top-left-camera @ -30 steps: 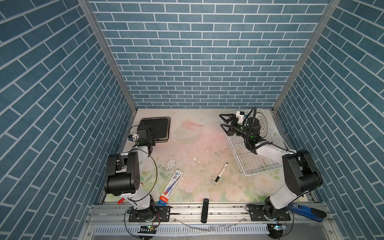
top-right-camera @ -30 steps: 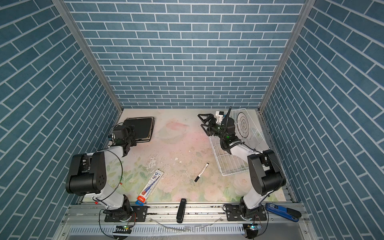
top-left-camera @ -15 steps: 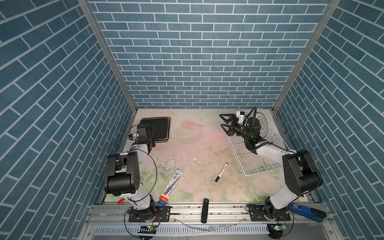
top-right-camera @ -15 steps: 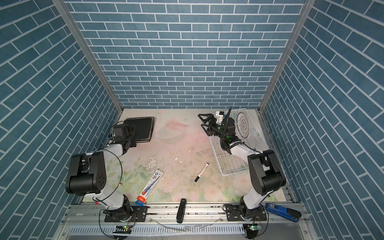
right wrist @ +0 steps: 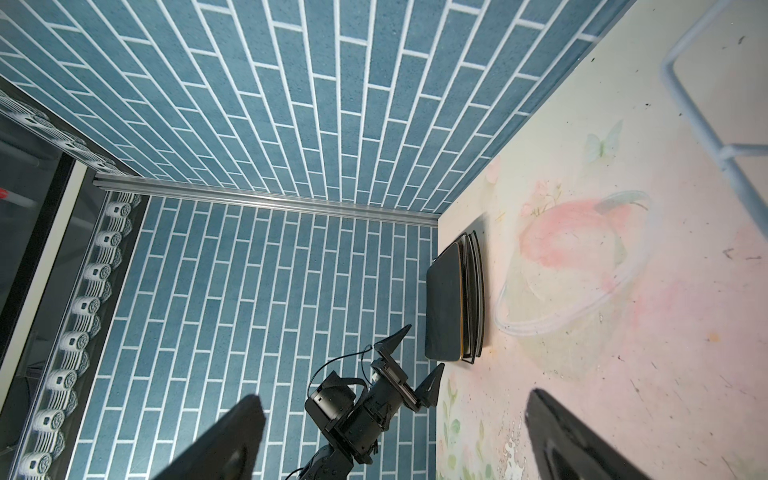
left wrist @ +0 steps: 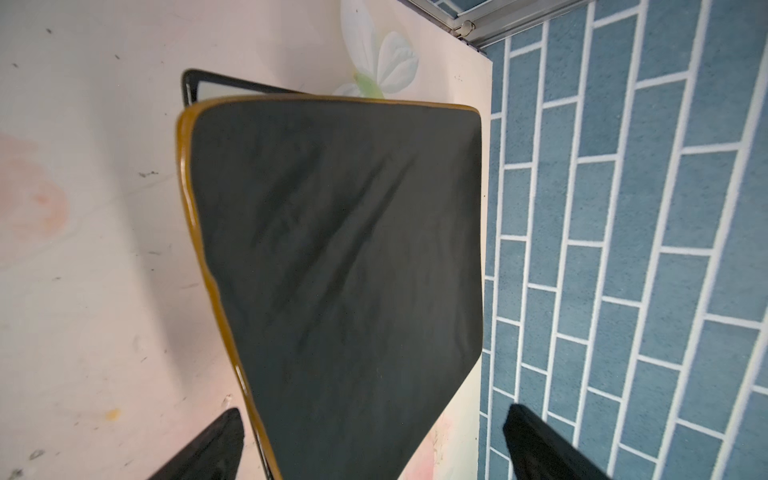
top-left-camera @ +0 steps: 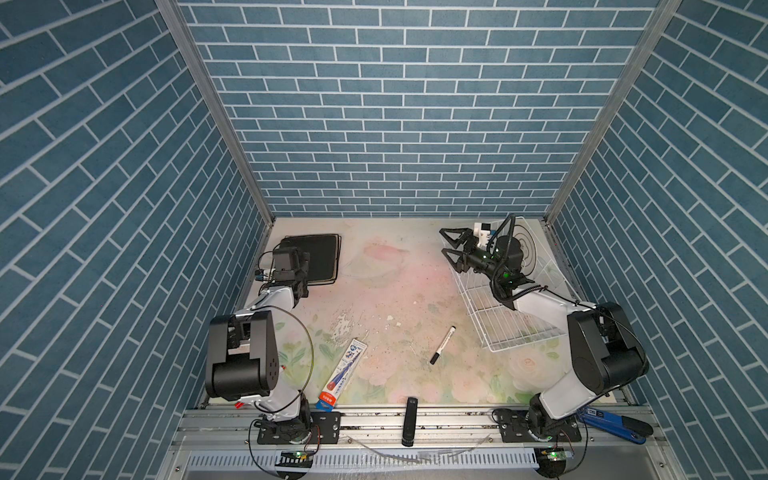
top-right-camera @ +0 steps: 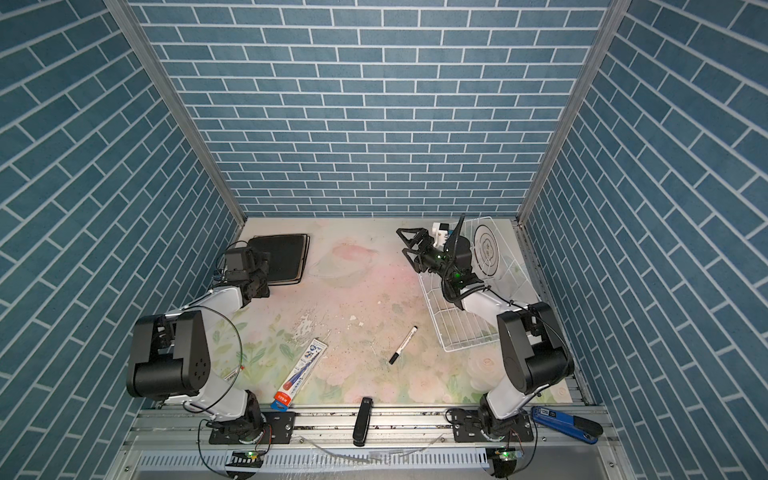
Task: Unload the plates from the dish rack
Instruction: 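Lay the dark plate flat on the stack and open the left gripper, then raise the left gripper off the plate while the right swings toward the rack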
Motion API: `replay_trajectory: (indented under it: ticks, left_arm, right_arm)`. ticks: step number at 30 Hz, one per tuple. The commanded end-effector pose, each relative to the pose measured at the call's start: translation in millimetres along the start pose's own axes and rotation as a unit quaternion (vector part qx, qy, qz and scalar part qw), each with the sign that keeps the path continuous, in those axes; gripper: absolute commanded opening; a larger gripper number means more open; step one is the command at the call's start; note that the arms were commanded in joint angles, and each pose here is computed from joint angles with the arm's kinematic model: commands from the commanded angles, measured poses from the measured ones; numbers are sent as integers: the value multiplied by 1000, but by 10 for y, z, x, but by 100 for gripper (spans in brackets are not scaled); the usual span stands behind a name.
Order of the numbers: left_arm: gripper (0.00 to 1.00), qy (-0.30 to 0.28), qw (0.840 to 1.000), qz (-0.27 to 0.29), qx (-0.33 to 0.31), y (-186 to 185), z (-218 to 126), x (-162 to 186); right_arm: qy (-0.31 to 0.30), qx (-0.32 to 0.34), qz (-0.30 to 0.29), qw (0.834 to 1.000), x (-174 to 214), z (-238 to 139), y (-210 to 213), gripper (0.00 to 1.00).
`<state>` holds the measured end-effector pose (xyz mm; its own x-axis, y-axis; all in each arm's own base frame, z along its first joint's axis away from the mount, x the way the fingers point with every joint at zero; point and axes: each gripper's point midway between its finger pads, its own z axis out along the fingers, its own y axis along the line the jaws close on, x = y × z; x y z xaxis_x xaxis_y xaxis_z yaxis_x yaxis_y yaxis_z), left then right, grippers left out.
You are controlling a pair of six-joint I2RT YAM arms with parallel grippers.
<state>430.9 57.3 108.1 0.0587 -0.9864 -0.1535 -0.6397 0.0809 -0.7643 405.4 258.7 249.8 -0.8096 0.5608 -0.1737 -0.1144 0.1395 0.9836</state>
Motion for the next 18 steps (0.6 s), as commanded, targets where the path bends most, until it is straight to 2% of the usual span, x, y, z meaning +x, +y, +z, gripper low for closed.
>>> replay_trajectory:
  ticks: [1, 11, 18]
  left_arm:
    - [100, -8, 1000, 10, -3, -9, -82, -43]
    - [100, -4, 1000, 25, -1, 115, -263, -20]
    - [100, 24, 997, 68, 30, 184, -451, 108]
  right_arm:
    - [-10, -18, -11, 1000, 0, -97, 122, 99]
    - [-23, -11, -20, 999, 22, -192, 123, 98]
    - [12, 31, -57, 998, 99, -207, 172, 96]
